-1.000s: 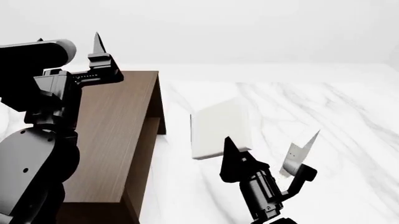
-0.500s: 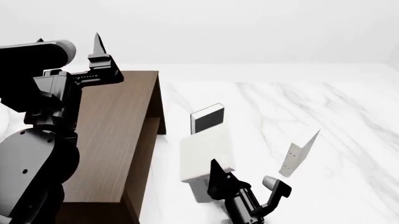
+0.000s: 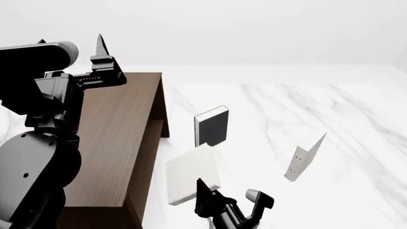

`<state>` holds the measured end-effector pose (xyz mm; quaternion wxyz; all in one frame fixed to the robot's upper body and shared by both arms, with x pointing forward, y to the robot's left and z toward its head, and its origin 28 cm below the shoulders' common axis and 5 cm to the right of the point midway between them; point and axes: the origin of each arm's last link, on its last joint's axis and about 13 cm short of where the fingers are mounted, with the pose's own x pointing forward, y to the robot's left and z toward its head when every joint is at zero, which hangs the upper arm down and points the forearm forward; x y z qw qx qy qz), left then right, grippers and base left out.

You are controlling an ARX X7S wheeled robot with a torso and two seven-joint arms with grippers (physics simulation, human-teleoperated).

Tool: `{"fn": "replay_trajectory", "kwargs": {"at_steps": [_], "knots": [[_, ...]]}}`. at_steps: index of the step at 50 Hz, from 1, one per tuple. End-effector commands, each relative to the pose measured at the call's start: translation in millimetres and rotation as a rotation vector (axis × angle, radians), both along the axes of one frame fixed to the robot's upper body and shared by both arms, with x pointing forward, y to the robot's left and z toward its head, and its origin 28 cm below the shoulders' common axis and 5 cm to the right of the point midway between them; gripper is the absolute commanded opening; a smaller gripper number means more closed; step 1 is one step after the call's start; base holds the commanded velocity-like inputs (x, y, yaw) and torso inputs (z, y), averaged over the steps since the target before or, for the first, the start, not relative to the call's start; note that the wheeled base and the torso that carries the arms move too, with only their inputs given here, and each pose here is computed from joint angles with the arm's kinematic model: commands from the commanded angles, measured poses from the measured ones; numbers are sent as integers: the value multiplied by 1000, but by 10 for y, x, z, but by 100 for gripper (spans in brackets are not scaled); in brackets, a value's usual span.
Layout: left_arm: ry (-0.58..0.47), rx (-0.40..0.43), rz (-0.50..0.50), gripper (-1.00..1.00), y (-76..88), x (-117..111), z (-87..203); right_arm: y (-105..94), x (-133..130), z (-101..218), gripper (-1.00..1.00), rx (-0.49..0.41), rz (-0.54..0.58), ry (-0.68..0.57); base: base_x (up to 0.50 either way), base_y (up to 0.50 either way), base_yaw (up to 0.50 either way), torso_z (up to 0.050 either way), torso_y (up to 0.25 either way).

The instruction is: Pick up the book on the right and place it under the cabinet shelf.

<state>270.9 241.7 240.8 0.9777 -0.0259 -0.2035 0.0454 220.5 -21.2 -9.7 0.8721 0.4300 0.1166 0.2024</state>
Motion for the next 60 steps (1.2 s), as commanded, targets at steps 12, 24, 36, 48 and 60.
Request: {"fn": "replay_trajectory", "kwargs": {"at_steps": [12, 24, 36, 48, 60], "knots": [[1, 4, -3, 100, -4, 8, -1, 106, 123, -249, -100, -18, 30, 30, 0, 0, 0, 0, 2], [4, 5, -3, 100, -13, 9, -20, 107, 222, -460, -100, -75, 21, 71, 0, 0, 1, 0, 0], [4, 6, -2, 100, -10, 14, -23, 94, 244, -576, -100, -123, 18, 107, 4, 0, 5, 0, 0], [1, 2, -2, 100, 2, 10, -26, 57, 220, -622, 100, -145, -16, 163, 3, 0, 5, -2, 0], [-5, -2, -3, 100, 13, -5, -19, 48, 190, -641, 100, -207, -35, 163, 0, 0, 0, -2, 0]]}}
